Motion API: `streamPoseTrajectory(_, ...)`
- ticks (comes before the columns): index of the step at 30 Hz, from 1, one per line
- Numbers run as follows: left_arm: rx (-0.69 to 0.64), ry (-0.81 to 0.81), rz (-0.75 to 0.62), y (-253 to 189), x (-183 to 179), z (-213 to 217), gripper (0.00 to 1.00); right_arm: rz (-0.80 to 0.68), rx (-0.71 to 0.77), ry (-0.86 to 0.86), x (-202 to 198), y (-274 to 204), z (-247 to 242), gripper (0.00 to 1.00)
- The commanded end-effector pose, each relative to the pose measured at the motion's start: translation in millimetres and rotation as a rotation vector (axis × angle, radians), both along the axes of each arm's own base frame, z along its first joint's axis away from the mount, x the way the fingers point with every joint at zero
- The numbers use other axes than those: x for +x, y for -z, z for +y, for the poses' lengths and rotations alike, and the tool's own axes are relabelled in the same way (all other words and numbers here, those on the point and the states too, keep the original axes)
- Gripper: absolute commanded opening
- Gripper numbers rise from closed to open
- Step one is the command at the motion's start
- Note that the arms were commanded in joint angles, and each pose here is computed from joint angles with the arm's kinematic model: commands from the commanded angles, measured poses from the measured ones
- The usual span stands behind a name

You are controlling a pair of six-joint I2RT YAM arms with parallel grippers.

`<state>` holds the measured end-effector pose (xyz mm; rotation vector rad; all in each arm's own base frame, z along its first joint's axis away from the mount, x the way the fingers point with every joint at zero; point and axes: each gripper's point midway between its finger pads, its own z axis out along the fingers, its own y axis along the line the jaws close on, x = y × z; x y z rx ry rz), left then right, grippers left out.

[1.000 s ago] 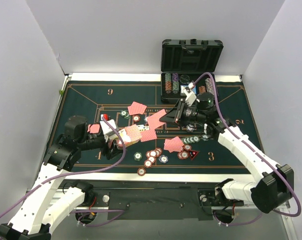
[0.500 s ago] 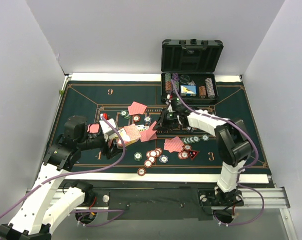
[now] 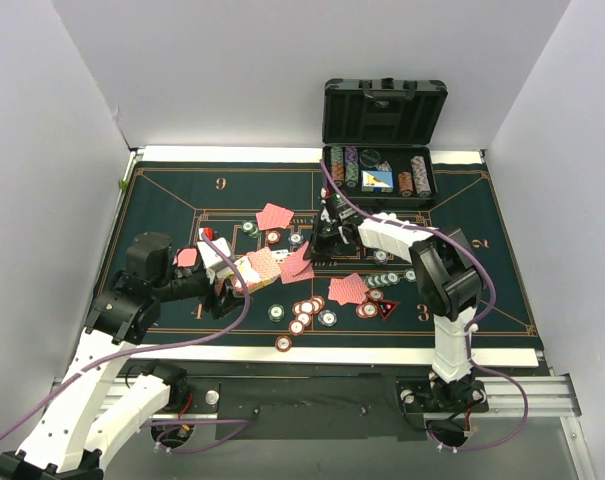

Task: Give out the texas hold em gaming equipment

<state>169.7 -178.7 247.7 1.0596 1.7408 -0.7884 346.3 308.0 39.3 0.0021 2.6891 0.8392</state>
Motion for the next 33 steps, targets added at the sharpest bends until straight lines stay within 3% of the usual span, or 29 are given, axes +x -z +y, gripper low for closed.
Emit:
streamPoseTrajectory(1,-0.041,0.001,-0.074,-21.7,4.4,-2.1,0.00,0.008,-0.126,-0.005,-0.8,16.0,-16.0,0.00)
streamPoseTrajectory(7,-0.045,0.001,-0.073,-21.7,4.2,-2.4,0.00,0.011,-0.207,-0.006,-4.9,24.8,-27.9,0.01)
streamPoseTrajectory(8,-0.045,0.000,-0.077,-22.5,4.3,-2.2,0.00,0.011,-0.219,-0.008,-6.3,25.0,-29.2,0.04)
streamPoseTrajectory(9,-0.044,0.001,-0.073,-21.4,4.1,-2.3,0.00,0.004,-0.223,-0.017,-6.7,23.8,-28.8,0.16)
streamPoseTrajectory(10,-0.044,0.001,-0.073,-21.4,4.1,-2.4,0.00,0.003,-0.233,-0.017,-7.0,24.4,-30.8,0.21)
streamPoseTrajectory(17,-0.048,-0.002,-0.066,-20.3,5.0,-2.8,0.00,-0.021,-0.307,-0.043,-9.2,24.9,-35.7,0.41)
streamPoseTrajectory(27,-0.055,-0.012,-0.053,-18.2,6.0,-2.6,0.00,-0.049,-0.436,-0.022,-7.4,20.6,-58.0,0.44)
streamPoseTrajectory(33,-0.032,-0.049,-0.044,-11.1,10.7,2.1,0.00,-0.108,-0.401,0.007,-3.0,-10.6,-56.3,0.44)
